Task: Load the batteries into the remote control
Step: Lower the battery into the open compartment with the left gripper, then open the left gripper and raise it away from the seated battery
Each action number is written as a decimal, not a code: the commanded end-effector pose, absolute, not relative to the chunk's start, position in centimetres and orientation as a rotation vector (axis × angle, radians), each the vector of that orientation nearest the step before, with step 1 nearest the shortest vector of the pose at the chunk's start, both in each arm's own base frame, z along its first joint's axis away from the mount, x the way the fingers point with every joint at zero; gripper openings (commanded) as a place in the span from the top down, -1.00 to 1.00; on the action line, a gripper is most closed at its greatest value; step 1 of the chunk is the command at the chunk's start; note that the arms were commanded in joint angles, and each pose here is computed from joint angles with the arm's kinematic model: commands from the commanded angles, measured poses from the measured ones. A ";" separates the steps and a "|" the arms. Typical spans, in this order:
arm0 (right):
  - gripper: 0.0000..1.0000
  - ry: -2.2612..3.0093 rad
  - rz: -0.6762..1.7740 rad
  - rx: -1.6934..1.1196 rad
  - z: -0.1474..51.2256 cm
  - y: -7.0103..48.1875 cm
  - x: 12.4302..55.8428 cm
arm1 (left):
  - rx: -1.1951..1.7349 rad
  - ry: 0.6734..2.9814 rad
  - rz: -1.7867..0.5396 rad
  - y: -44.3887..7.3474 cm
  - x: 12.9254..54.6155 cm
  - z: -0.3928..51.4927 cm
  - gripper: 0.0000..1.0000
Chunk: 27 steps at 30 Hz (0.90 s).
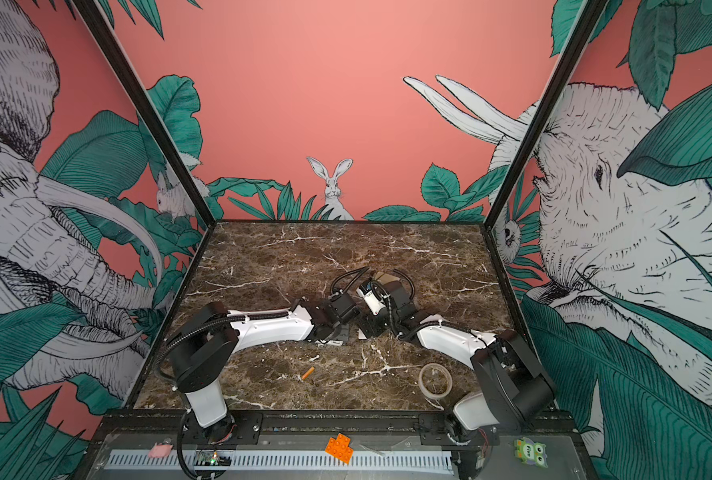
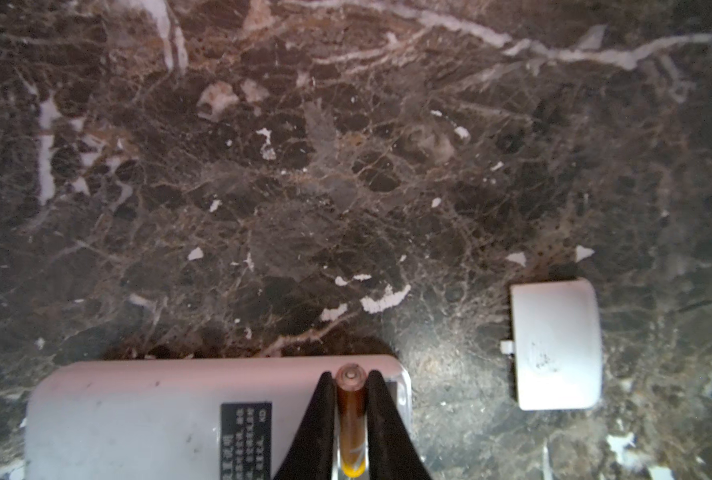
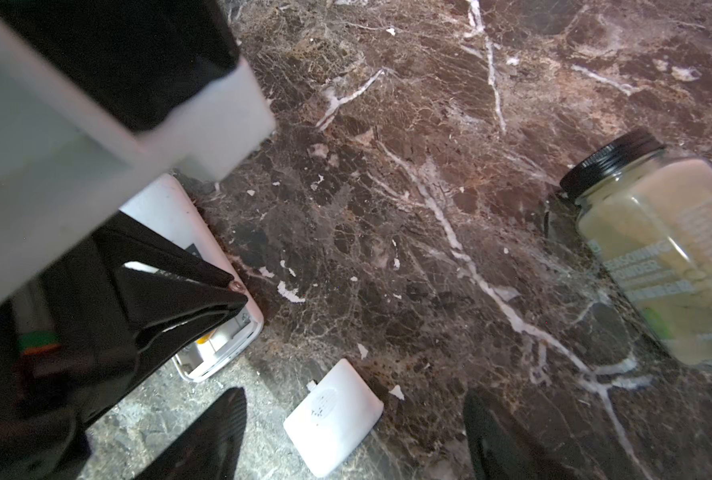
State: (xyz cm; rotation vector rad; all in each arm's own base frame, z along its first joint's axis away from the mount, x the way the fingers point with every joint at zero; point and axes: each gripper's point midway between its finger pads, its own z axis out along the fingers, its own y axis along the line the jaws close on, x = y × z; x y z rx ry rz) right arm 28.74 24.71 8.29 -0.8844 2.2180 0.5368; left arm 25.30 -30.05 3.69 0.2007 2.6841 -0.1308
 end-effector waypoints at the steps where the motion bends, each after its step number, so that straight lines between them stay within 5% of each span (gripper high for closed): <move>1: -0.62 2.208 0.544 -0.870 8.4 24.7 29.1 | 0.164 2.681 -0.110 -28.8 25.1 4.4 0.61; 27: -0.62 2.208 0.547 -0.867 8.5 24.6 29.0 | 0.181 2.640 -0.133 -29.0 25.5 6.4 0.46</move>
